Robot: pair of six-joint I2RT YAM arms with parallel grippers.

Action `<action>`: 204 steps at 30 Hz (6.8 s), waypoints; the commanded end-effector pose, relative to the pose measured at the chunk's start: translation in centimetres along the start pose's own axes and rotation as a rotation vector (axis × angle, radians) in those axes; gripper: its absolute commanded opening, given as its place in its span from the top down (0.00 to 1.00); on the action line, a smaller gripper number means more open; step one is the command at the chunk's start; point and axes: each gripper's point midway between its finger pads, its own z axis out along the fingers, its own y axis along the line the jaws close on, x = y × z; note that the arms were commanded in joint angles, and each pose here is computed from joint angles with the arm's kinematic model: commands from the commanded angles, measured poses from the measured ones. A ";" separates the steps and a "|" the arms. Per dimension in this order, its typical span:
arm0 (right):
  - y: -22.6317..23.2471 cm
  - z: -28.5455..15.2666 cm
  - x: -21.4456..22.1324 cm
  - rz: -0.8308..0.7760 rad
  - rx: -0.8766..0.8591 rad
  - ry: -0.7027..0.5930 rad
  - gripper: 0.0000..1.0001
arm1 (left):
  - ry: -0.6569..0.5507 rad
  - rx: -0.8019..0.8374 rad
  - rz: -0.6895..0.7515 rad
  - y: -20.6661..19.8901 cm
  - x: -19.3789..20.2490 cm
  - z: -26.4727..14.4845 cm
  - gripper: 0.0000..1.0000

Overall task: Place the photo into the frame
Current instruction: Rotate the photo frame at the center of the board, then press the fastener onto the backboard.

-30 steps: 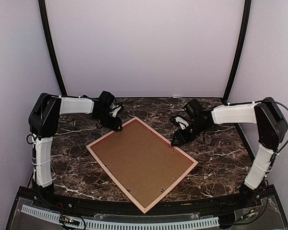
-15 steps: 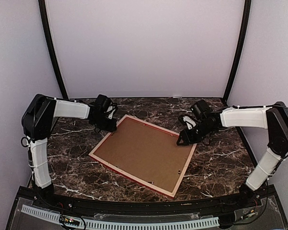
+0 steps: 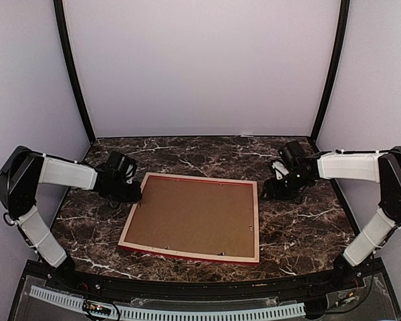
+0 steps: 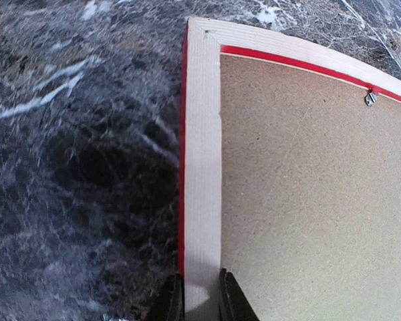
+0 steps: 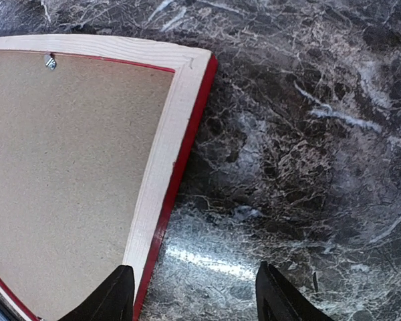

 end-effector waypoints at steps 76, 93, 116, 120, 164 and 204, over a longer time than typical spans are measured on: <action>-1.9 3.5 1.1 0.063 0.037 0.024 1.00 | 0.246 0.149 0.107 -7.1 12.5 -5.5 0.35; -1.9 4.0 1.9 0.061 0.023 0.041 1.00 | 0.246 0.080 0.125 -6.1 12.6 -4.5 0.55; -2.0 3.9 2.3 0.061 0.026 0.044 1.00 | 0.216 0.075 0.122 -5.2 13.1 -4.9 0.82; -2.0 3.7 2.3 0.058 0.028 0.044 1.00 | 0.195 0.127 0.122 -6.1 12.7 -5.0 0.85; -1.9 4.2 3.0 0.054 0.007 0.056 1.00 | 0.211 0.049 0.182 -5.4 11.8 -5.4 0.56; -2.0 4.9 3.6 0.055 -0.003 0.076 1.00 | 0.183 0.062 0.250 -6.5 10.0 -6.0 0.53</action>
